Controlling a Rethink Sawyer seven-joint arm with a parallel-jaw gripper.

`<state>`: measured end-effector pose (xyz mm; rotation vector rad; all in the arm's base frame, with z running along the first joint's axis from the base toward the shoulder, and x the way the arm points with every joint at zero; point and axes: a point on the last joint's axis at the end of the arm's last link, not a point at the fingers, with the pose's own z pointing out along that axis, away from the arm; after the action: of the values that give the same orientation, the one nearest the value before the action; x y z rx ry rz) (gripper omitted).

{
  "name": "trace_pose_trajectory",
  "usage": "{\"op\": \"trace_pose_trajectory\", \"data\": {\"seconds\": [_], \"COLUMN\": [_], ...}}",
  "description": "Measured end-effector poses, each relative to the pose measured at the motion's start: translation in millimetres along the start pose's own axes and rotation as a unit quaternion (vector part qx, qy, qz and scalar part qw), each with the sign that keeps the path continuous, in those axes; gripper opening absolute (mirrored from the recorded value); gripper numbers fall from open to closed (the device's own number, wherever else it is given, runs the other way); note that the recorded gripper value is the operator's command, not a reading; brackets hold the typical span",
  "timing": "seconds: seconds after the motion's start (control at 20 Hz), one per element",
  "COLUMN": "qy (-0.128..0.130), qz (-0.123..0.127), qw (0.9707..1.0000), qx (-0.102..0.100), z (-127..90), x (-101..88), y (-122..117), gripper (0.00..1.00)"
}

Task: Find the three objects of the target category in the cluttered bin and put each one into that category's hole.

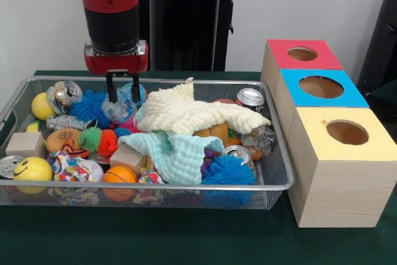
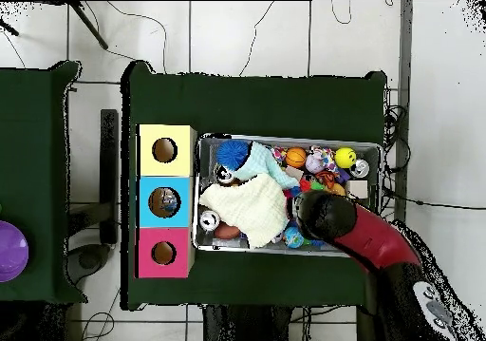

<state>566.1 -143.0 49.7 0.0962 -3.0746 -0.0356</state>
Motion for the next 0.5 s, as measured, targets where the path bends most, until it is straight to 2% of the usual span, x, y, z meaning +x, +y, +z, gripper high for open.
{"op": "trace_pose_trajectory", "data": {"seconds": [0.25, 0.5], "qy": [-0.005, -0.006], "qz": [0.029, 0.042], "qw": [0.9996, 0.9991], "qx": [0.005, 0.008], "z": [-20, -30], "x": [1.4, 4.4], "y": [2, 8], "gripper": [0.0, 0.0]}}
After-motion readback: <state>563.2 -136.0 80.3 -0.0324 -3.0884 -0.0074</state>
